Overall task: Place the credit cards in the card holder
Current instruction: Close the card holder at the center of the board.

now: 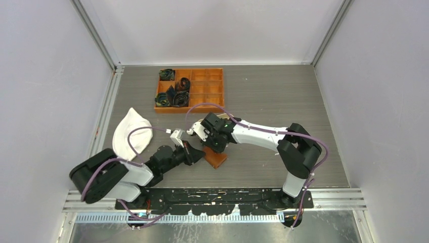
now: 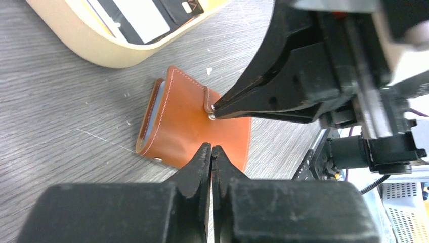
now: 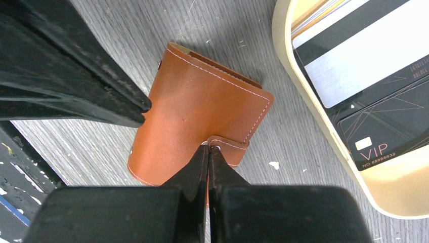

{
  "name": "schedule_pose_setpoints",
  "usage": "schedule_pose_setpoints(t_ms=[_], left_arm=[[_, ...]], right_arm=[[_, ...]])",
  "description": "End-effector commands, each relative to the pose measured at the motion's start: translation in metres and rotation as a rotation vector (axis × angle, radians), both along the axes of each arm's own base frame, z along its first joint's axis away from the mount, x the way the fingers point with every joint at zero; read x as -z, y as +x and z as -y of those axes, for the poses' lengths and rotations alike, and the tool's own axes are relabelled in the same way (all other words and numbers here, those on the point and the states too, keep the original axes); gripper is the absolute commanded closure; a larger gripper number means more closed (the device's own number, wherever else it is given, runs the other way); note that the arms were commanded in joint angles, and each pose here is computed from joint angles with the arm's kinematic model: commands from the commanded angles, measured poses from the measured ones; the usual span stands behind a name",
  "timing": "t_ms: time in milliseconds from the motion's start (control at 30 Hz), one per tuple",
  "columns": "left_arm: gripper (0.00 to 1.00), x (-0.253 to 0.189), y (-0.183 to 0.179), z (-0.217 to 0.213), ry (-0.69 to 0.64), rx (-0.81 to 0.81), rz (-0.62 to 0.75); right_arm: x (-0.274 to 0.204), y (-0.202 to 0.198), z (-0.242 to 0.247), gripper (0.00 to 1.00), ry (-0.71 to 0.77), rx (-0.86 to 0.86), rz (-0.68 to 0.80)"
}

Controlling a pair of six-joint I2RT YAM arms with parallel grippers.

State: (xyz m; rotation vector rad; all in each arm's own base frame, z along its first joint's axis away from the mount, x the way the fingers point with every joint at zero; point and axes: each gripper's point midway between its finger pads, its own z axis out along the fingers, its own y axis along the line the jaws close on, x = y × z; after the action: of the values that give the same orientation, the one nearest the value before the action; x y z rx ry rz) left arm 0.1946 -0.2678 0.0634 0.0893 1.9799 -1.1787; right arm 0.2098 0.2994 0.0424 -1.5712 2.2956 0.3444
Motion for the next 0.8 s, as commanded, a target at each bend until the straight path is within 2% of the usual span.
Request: schedule_pose_setpoints(t_ms=[0,200,433,567,767], left_arm=[[0.96,-0.004,0.002,-0.009,0.057,-0.023,0.013],[0.96,-0.001,0.003,-0.034,0.157,-0.121,-0.046],[0.96,-0.008,-0.005,-0.061,0.195,-0.199,-0.067],[0.96,-0.014,-0.013,-0.055,0.152,-0.153,-0.071],[0.96,-0.03,-0.018,-0.022,0.023,-0.029,-0.074]], right_arm=[[0.045,-0.026,0.018,0.99,-0.068,0.002,-0.101],[0.043,-0.024,0.018,0.99,-0.047,0.006,-0.074],[0.039,-0.023,0.016,0.99,-0.045,-0.008,-0.021],[0.029,-0.022,0.012,0.99,-0.008,-0.014,-0.005],[0.024,-0.024,0.008,0.99,0.02,-0.03,-0.015]])
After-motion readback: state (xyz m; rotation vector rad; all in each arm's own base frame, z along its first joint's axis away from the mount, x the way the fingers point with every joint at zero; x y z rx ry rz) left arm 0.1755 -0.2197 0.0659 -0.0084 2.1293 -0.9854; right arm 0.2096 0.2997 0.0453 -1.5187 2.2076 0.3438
